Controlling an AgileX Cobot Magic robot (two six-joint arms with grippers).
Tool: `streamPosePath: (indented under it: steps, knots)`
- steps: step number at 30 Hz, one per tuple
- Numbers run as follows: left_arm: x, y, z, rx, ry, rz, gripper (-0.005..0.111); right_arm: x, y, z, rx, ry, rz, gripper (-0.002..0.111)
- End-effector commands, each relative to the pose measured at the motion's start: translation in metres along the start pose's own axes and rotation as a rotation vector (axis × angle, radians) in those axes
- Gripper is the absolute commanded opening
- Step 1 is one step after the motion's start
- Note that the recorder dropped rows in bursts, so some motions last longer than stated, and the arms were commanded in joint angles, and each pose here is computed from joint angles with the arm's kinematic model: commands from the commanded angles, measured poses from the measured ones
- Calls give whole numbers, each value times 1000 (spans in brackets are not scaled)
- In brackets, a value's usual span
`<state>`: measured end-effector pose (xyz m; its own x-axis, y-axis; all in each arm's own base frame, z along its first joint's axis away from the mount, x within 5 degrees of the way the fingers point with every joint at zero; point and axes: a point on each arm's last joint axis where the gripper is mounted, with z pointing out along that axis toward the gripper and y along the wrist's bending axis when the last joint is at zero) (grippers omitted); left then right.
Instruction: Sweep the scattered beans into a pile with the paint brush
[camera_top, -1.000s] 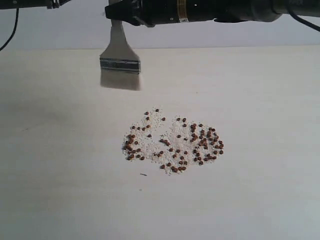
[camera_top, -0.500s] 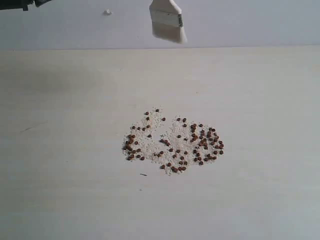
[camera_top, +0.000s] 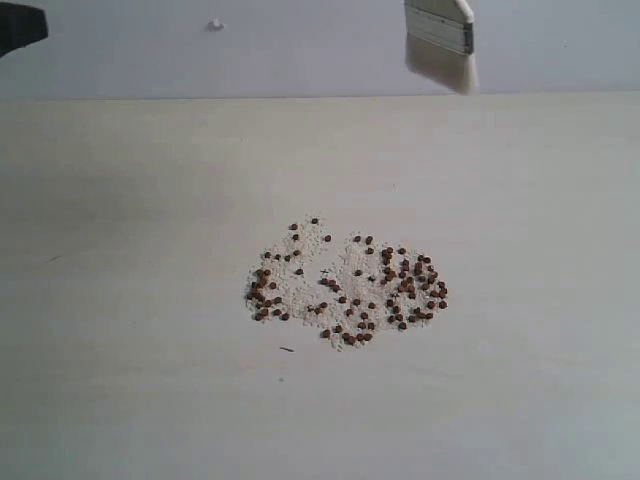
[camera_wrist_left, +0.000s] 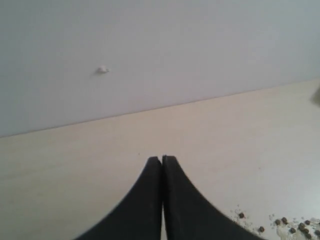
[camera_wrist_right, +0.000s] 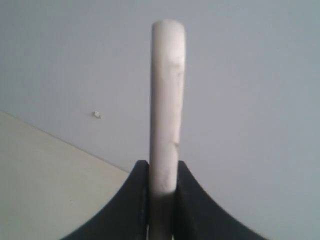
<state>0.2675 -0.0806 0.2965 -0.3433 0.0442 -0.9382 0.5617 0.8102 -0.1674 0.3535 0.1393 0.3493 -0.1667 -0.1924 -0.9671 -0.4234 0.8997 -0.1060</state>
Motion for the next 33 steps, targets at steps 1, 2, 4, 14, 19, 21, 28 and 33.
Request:
streamPosePath:
  steps: [1, 2, 4, 14, 19, 21, 28, 33]
  knots:
    - [19, -28, -61, -92, -86, 48, 0, 4, -2, -36, 34, -4, 1, 0]
    - [23, -34, -75, -103, -116, 62, 0, 7, -1, -44, 34, 0, 2, 0]
    - [30, -44, -99, -130, -177, 87, 0, 14, 1, -57, 27, 9, 27, 0]
    - [85, -75, -189, -234, -536, 90, 0, 51, 13, -96, -38, 74, 46, 0]
    - [117, -76, -191, -217, -581, 63, 0, 52, 18, -108, -79, 60, -30, 0]
    - [124, -73, -186, -212, -556, 42, 0, 53, 19, -114, -90, 52, -73, 0]
    - [150, -67, -170, -197, -465, -4, 0, 53, 14, -119, -32, 42, -63, 0]
    - [152, -67, -169, -198, -456, -7, 0, 53, 11, -119, 1, 38, 72, 0]
